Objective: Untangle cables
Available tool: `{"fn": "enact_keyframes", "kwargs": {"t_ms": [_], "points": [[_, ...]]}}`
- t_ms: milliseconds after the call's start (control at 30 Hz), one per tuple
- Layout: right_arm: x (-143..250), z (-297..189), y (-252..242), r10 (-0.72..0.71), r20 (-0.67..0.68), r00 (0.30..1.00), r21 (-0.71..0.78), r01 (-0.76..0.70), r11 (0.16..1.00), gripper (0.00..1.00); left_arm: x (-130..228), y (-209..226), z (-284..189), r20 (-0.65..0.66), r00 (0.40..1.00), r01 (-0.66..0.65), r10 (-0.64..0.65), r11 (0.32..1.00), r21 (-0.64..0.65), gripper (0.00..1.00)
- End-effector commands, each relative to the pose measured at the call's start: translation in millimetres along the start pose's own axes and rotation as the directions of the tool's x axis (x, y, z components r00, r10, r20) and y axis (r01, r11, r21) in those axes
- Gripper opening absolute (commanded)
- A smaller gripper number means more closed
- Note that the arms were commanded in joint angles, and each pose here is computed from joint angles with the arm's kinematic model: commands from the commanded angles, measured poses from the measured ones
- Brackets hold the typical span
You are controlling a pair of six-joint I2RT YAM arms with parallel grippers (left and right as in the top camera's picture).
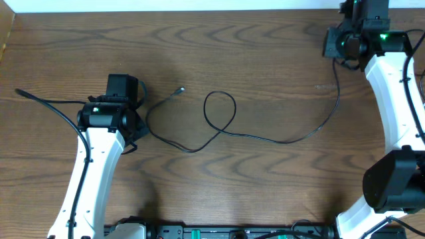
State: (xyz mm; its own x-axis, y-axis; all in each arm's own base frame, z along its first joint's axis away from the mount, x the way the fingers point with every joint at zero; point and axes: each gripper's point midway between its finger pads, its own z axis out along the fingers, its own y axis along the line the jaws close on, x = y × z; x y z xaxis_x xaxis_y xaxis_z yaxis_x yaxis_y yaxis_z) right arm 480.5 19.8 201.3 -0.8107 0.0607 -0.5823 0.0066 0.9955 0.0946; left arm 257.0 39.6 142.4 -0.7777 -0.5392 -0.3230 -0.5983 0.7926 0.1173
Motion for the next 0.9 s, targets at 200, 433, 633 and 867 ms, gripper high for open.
{"fn": "enact_keyframes", "kwargs": {"t_ms": [200,433,633,867], "points": [[84,-9,144,-0.334,-0.168,0.927,-0.37,0.255,0.893,0.09,-4,10,2,0.021,1.0,-0.004,0.005,0.999,-0.054,0.59],[178,8,228,-0.532,-0.174,0.829,-0.52,0.382,0.764,0.32,-13,17,1,0.067,0.998,0.004,0.002,0.995,-0.098,0.59],[241,21,277,-0.649,-0.048,0.759,-0.593,0.501,0.63,0.56,-12,17,1,0.067,0.998,0.007,0.0,0.995,-0.098,0.59],[270,41,289,-0.666,0.063,0.743,-0.565,0.577,0.59,0.68,-15,15,1,0.076,0.997,0.011,-0.004,0.996,-0.092,0.59]]}}
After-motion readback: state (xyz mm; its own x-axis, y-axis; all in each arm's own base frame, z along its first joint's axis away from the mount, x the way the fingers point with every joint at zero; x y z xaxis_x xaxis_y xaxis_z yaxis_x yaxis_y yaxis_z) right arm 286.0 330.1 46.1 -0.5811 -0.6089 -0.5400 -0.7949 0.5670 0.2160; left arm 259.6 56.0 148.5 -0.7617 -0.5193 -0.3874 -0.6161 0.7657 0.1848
